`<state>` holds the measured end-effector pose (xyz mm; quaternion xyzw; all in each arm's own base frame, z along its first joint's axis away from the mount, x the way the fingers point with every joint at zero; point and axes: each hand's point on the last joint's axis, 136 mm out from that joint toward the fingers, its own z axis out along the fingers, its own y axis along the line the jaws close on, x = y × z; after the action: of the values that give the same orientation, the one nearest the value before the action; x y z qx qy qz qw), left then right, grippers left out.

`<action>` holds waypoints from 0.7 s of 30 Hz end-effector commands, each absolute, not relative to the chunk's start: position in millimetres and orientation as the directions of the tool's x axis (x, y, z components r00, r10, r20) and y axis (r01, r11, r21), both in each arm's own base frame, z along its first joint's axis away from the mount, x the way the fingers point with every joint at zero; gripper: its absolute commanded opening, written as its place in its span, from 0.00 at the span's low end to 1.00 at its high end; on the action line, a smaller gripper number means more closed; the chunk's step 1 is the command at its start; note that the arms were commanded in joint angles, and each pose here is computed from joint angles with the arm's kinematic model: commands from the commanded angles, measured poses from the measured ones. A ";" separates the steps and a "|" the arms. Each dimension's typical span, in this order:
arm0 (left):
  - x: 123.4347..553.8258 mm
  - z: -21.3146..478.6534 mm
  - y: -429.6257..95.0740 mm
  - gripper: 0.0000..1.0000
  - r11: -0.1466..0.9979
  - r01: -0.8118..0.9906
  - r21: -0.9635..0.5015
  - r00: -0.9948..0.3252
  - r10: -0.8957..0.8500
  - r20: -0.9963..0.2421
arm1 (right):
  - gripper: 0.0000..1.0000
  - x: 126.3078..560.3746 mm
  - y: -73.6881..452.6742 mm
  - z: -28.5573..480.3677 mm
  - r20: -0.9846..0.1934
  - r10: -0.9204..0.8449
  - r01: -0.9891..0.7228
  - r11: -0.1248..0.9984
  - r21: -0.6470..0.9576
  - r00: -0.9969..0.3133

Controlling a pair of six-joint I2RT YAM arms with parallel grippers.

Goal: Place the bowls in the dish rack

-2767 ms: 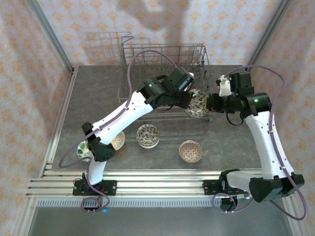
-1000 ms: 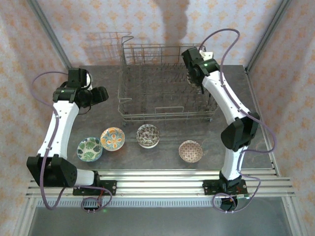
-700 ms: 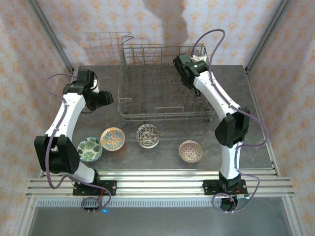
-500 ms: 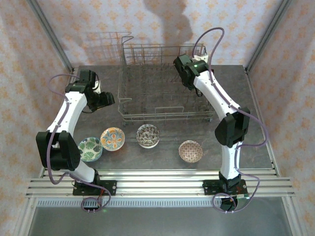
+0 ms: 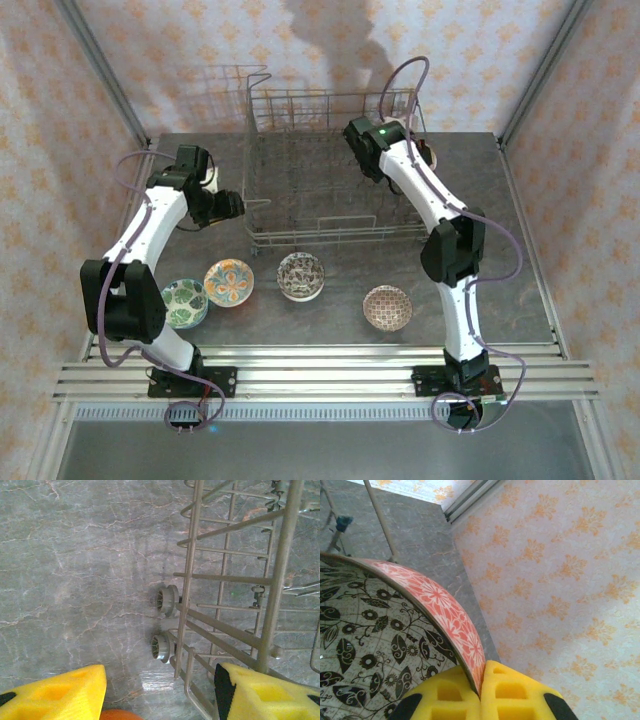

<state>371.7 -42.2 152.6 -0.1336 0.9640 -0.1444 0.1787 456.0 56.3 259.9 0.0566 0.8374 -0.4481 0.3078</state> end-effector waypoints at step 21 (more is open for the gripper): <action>358.7 179.4 -55.6 0.61 0.927 -0.137 -0.350 -0.884 -0.273 -0.378 | 0.00 473.6 54.3 255.1 -0.482 -0.279 0.357 0.398 -0.845 -0.830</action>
<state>365.8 -52.7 170.3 -0.1180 0.9579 -0.1559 0.2103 474.9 57.9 234.7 0.0175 0.8074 -0.5246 0.2694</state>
